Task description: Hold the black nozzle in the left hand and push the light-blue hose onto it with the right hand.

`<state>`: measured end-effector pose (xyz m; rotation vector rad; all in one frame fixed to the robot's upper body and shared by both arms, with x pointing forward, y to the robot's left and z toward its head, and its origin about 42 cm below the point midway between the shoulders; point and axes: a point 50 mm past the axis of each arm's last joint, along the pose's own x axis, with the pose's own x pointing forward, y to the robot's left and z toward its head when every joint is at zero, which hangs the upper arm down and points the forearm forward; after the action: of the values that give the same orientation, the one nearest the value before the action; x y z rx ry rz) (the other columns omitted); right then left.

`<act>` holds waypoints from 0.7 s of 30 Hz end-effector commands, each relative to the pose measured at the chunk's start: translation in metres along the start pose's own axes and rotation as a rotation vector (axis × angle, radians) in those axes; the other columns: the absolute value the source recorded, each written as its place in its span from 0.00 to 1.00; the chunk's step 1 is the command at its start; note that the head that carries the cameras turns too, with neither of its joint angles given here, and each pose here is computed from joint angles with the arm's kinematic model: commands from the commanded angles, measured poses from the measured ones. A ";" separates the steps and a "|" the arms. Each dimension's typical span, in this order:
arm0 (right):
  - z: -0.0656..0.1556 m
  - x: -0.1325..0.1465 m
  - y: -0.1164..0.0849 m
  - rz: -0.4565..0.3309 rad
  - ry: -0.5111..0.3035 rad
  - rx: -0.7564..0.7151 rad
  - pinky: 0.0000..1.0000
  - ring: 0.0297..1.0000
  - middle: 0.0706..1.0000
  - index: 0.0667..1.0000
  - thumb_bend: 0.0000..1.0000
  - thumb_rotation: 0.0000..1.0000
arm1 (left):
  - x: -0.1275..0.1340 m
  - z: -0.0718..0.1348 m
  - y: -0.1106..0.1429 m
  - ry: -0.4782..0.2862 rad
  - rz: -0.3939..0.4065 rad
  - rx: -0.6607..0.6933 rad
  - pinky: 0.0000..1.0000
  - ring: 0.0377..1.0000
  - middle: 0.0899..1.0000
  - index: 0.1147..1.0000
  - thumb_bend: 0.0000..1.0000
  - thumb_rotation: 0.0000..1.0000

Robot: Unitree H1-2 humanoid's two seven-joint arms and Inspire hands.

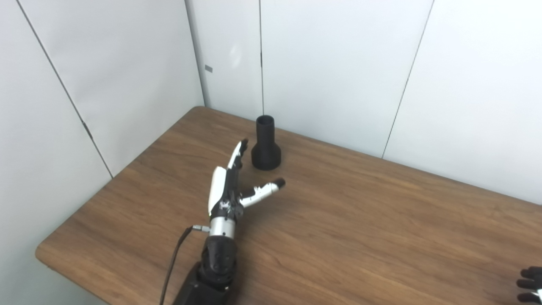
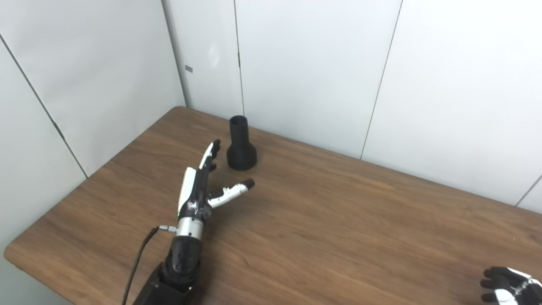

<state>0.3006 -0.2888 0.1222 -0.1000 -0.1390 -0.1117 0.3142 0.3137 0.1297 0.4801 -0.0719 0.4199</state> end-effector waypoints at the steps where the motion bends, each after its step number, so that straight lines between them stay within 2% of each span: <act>1: 0.017 0.011 -0.003 0.004 -0.088 -0.004 0.41 0.53 0.54 0.50 0.46 0.50 | 0.010 0.019 0.002 -0.057 -0.004 0.015 0.86 0.95 1.00 1.00 1.00 0.42; 9: 0.017 0.015 -0.009 -0.018 -0.097 -0.005 0.42 0.52 0.53 0.49 0.47 0.50 | 0.022 0.020 0.001 -0.042 0.022 -0.011 0.91 0.98 1.00 1.00 1.00 0.38; 12: 0.017 0.015 -0.009 -0.016 -0.099 0.000 0.42 0.52 0.53 0.49 0.48 0.51 | 0.027 0.022 0.001 -0.025 0.031 0.004 0.92 0.98 1.00 1.00 1.00 0.40; 21: 0.017 0.014 -0.007 -0.014 -0.097 0.005 0.41 0.52 0.53 0.48 0.55 0.52 | 0.037 0.022 0.002 -0.005 0.049 -0.040 0.92 0.99 1.00 1.00 1.00 0.39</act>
<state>0.3036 -0.2940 0.1212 -0.0976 -0.1363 -0.1252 0.3367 0.3158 0.1371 0.4458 -0.0304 0.4418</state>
